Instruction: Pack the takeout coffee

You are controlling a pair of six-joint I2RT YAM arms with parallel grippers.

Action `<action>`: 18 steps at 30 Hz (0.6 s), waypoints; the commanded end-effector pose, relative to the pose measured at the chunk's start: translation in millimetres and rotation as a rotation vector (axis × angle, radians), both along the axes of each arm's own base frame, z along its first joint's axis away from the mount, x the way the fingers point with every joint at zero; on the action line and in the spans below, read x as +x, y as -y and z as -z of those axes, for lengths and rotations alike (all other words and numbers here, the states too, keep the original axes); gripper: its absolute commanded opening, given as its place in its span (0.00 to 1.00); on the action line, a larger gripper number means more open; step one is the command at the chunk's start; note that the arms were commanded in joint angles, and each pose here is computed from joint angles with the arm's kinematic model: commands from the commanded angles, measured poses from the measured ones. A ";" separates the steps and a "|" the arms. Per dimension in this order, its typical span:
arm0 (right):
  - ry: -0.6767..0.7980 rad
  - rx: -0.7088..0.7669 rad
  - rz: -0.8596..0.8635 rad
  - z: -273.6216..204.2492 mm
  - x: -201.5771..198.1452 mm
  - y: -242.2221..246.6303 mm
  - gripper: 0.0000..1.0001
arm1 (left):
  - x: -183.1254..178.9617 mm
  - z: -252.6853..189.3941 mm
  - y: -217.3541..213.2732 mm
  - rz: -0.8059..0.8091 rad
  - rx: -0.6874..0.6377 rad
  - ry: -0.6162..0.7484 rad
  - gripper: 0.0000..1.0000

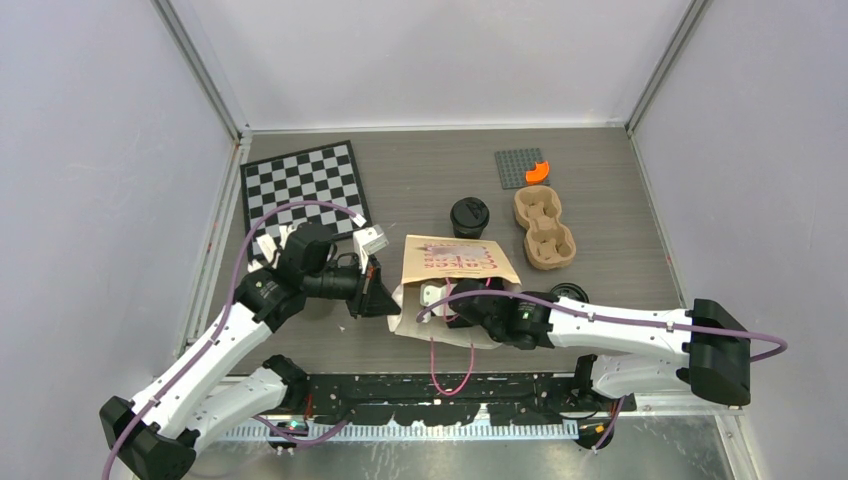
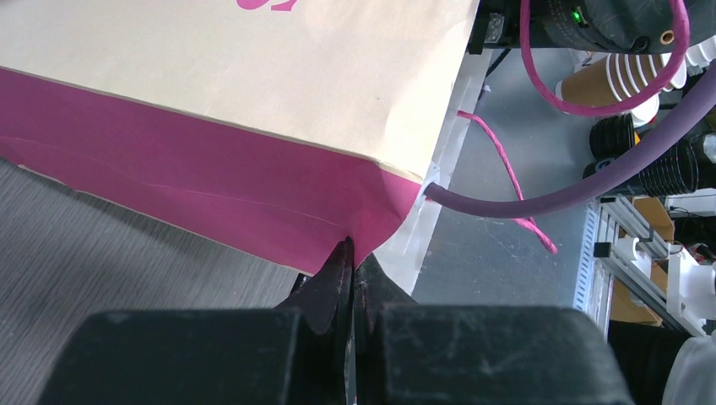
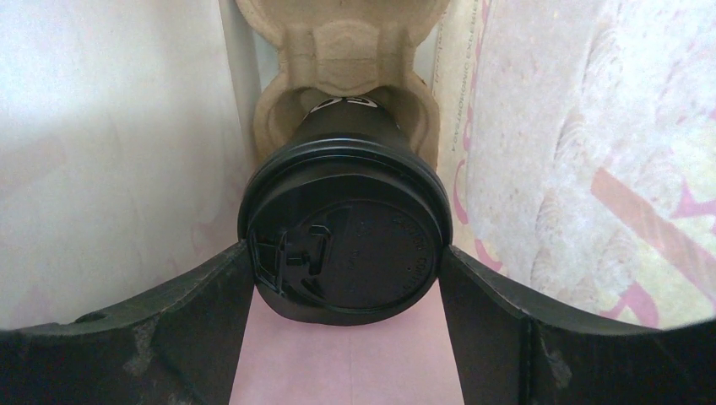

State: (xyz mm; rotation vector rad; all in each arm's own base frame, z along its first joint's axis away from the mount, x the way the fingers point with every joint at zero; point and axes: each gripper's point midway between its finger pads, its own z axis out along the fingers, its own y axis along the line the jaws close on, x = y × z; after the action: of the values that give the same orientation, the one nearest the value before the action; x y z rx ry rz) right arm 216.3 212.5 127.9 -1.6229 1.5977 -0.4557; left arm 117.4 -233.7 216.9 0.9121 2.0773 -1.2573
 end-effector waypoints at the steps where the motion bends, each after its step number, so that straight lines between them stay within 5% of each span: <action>1: -0.057 -0.066 0.005 20.2 -4.3 14.3 0.82 | -9.3 -11.1 3.6 0.049 -0.044 -0.005 0.01; 18: -0.015 -0.010 -0.041 -27.4 1.4 -1.9 0.93 | -2.9 -11.2 4.1 0.033 -0.023 0.004 0.01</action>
State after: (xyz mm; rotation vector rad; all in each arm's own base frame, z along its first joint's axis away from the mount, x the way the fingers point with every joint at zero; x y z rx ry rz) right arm 216.3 213.4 136.4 -1.6704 1.5928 -0.4450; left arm 117.2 -234.8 214.3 0.9150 2.0923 -1.2673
